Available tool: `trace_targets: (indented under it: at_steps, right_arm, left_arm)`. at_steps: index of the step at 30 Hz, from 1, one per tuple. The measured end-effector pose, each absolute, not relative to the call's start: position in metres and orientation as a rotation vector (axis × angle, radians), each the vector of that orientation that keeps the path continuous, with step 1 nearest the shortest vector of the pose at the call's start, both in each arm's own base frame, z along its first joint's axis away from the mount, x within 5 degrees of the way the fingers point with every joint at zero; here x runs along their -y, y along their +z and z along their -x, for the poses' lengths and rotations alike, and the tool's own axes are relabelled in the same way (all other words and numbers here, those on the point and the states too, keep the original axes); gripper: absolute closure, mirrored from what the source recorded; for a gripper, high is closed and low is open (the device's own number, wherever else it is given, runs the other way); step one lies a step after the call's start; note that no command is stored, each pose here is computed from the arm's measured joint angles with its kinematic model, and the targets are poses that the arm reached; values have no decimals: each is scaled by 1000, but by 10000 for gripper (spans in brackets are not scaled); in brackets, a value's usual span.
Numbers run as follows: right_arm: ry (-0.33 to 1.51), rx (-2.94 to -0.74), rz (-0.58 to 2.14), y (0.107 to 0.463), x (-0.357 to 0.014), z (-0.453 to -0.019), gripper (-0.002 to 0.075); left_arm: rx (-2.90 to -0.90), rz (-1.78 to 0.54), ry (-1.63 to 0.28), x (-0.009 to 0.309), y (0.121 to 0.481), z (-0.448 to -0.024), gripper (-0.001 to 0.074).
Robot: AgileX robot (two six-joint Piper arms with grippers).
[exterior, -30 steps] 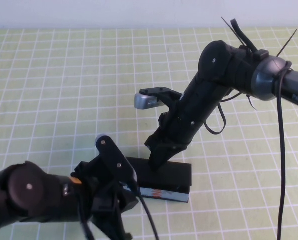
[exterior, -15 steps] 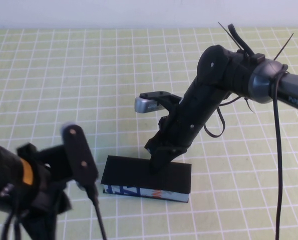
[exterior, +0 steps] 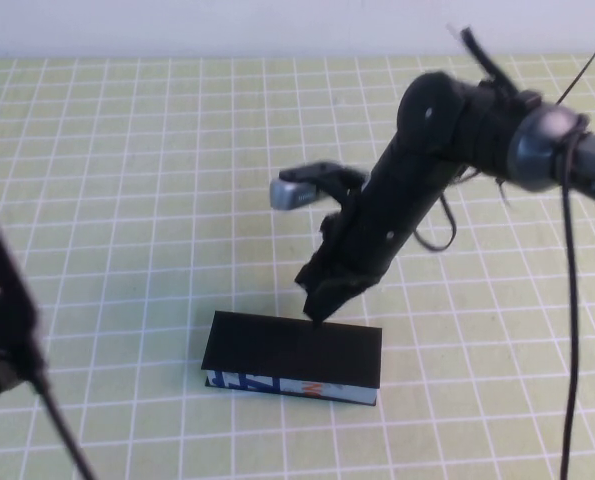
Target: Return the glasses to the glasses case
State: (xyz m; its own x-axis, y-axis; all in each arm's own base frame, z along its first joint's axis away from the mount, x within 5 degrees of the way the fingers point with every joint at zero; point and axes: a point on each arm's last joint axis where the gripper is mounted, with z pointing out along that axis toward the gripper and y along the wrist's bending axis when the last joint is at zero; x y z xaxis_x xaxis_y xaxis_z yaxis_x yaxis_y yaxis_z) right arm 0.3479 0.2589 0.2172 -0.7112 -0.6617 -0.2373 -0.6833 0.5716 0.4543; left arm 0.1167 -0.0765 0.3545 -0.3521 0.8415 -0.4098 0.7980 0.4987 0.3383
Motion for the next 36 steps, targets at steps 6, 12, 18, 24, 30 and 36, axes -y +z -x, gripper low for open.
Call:
trace_targets:
  at_steps: [6,12,18,24,30,36]
  right_arm:
    - [504,-2573,1150,308,-230,-333,743]
    - [358,-2412,950,403,-186,-285,743]
    - [429,-2217,826,447,-150,-220,743]
    - [446,-2040,716,429,-112,-162,743]
    - [418,-1985,672,374,-84,-121,743]
    - [415,-1899,613,321,-65,-94,743]
  left_arm:
    - [-2137,-1108,21,47,376,-80,739]
    - [-2020,-855,-109,21,380,-47,739]
    - [-1949,-654,-219,12,364,-37,739]
    - [-2012,-605,-253,18,338,-44,739]
    - [-1985,-582,-304,24,332,-48,739]
    - [-1917,-564,-334,26,338,-50,739]
